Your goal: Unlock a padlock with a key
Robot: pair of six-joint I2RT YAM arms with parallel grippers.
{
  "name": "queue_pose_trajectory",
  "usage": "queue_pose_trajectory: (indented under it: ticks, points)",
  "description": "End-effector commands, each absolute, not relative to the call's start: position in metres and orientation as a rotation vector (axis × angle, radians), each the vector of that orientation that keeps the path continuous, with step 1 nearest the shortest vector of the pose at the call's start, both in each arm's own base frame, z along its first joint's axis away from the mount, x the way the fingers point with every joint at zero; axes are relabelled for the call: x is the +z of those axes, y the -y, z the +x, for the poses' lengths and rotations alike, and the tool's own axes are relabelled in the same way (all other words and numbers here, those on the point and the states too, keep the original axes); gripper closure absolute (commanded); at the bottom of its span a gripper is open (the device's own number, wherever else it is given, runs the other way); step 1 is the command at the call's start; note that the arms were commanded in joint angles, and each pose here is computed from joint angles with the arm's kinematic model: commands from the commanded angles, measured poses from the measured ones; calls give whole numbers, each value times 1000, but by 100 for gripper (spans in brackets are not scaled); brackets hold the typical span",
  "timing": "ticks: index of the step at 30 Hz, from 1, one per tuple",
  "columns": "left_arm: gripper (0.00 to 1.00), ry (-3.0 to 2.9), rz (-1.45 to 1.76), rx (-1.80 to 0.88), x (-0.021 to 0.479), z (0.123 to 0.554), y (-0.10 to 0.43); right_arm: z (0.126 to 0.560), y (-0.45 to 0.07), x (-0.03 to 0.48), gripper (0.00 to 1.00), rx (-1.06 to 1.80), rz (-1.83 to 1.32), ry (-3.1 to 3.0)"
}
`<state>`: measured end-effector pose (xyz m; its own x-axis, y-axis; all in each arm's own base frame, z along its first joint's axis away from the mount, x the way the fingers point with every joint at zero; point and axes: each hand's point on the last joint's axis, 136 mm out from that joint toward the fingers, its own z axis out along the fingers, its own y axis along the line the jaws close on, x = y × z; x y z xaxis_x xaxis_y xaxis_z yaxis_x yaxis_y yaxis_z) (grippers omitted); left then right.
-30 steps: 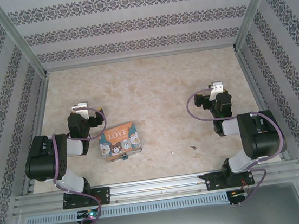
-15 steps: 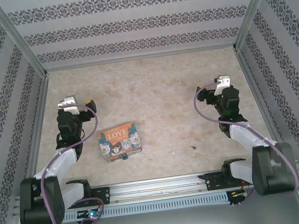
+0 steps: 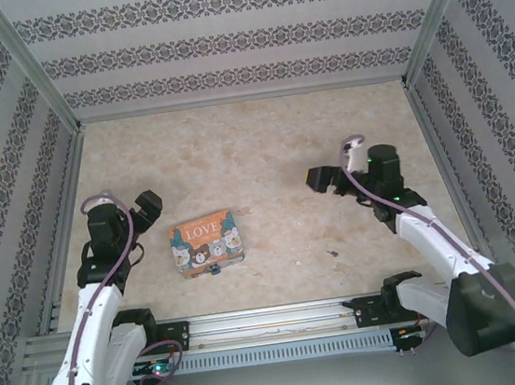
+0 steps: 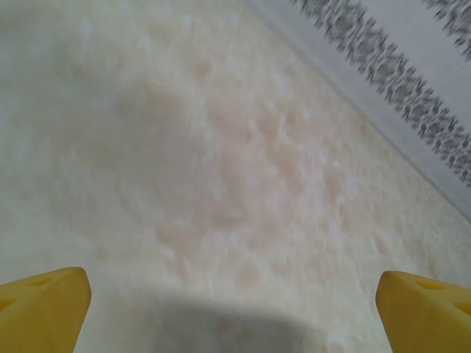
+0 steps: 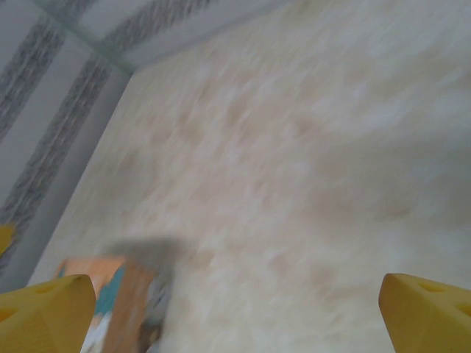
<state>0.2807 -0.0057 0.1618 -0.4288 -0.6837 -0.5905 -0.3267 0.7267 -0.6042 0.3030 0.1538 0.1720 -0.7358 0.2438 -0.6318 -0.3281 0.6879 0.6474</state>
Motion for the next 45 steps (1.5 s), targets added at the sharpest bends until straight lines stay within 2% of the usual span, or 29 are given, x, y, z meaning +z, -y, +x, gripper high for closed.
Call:
queue_pose_trajectory:
  ticks: [1, 9, 21, 32, 45]
  points:
    - [0, -2220, -961, -655, 123, 238, 27, 266, -201, 160, 2, 1214, -222, -2311]
    - [0, -2286, -949, -806, 115, 222, 51, 232, -281, 122, 2, 1291, -494, -2504]
    - [0, -2373, -866, -921, 92, 228, 80, 224, -343, 89, 2, 1264, -638, -2592]
    - [0, -2416, -719, -941, 97, 245, 112, 237, -365, 88, 2, 1322, -629, -2585]
    - [0, -2466, -478, -981, 115, 309, 171, 260, -340, 96, 8, 1321, -488, -2561]
